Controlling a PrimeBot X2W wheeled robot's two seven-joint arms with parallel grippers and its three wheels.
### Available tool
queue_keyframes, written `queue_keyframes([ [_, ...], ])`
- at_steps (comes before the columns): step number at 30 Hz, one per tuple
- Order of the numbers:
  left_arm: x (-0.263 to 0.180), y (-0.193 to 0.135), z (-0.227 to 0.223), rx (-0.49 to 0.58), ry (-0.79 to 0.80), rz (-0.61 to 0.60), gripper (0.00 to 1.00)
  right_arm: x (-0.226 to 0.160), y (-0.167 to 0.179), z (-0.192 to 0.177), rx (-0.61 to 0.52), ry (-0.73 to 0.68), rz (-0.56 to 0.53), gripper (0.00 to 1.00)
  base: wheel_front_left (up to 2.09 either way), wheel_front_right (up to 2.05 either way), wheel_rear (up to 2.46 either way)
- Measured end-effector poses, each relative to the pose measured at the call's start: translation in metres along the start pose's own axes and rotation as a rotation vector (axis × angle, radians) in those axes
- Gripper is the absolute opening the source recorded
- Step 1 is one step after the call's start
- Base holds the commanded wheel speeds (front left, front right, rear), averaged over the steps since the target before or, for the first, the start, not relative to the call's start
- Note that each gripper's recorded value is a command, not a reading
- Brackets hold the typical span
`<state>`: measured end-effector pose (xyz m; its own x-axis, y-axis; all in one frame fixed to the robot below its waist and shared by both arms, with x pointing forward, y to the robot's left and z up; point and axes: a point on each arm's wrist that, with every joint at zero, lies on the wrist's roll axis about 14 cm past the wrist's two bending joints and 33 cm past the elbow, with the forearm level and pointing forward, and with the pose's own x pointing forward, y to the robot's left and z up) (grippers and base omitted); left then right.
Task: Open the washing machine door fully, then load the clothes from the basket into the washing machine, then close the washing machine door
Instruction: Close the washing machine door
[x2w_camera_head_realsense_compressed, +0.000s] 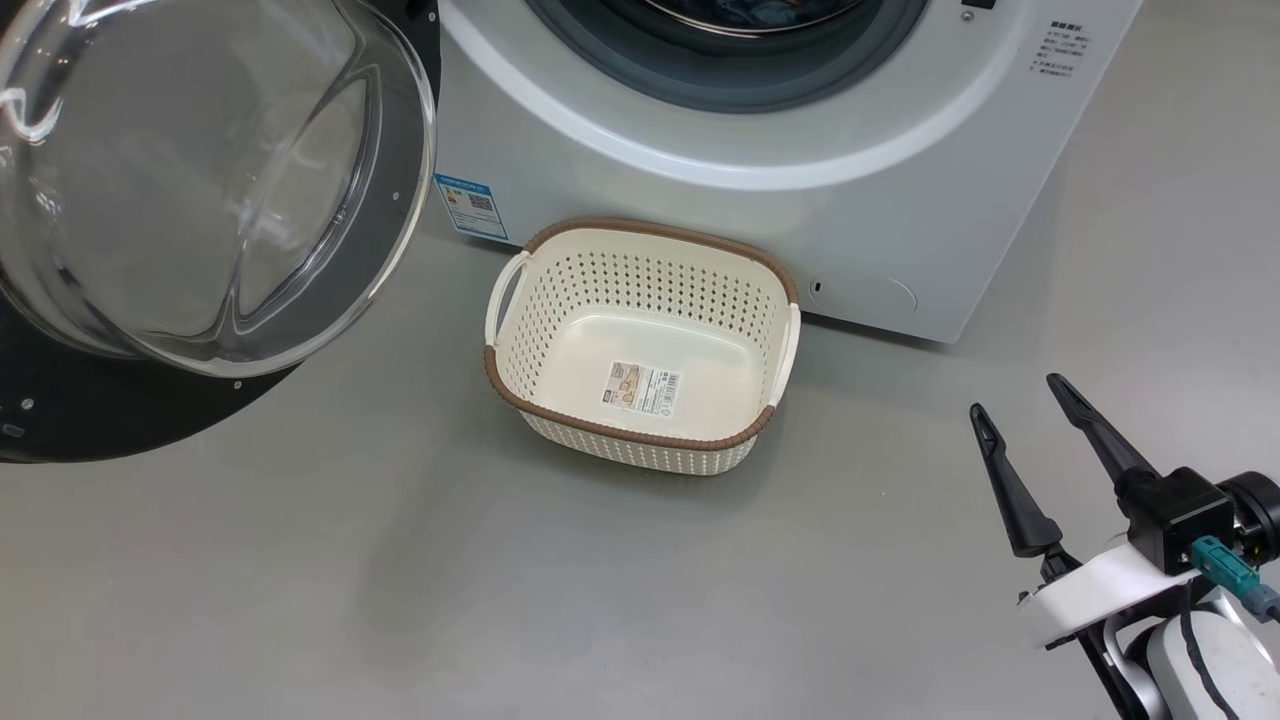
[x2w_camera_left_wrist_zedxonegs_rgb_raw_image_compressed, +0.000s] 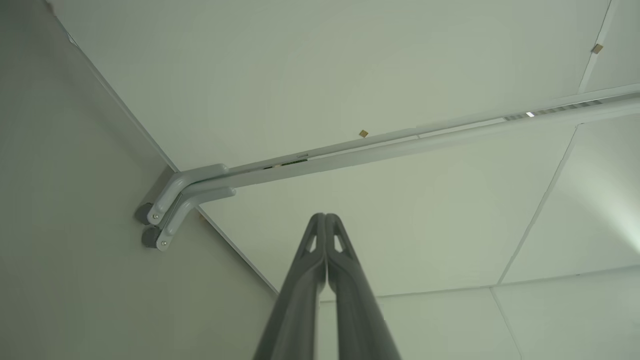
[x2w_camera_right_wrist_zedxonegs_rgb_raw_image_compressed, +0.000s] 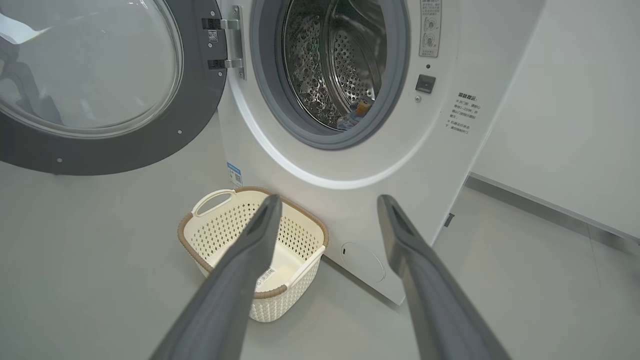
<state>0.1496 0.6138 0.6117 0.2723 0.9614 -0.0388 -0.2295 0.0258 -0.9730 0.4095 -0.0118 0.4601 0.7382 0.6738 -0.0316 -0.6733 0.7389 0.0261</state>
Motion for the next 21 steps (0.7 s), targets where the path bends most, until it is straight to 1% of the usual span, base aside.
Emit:
queue_keyframes([
  [4,0.005,-0.002,-0.023,-0.03,0.052,0.009,0.0,-0.001,-0.004,-0.005,0.004,0.01,-0.008,1.0,0.0,0.0,0.0],
  [10,0.007,0.009,-0.062,-0.026,0.167,0.052,0.0,-0.001,-0.013,-0.007,0.008,0.012,-0.031,1.0,0.0,0.0,0.0],
  [14,0.007,0.005,-0.09,-0.039,0.253,0.05,0.0,-0.003,-0.019,-0.009,0.009,0.017,-0.048,1.0,0.0,0.0,0.0],
  [16,0.007,0.001,-0.102,-0.06,0.293,0.045,0.0,-0.004,-0.019,-0.009,0.009,0.018,-0.051,1.0,0.0,0.0,0.0],
  [21,0.004,0.005,-0.121,-0.06,0.364,0.063,0.0,-0.005,-0.017,-0.011,0.012,0.021,-0.046,1.0,0.0,0.0,0.0],
])
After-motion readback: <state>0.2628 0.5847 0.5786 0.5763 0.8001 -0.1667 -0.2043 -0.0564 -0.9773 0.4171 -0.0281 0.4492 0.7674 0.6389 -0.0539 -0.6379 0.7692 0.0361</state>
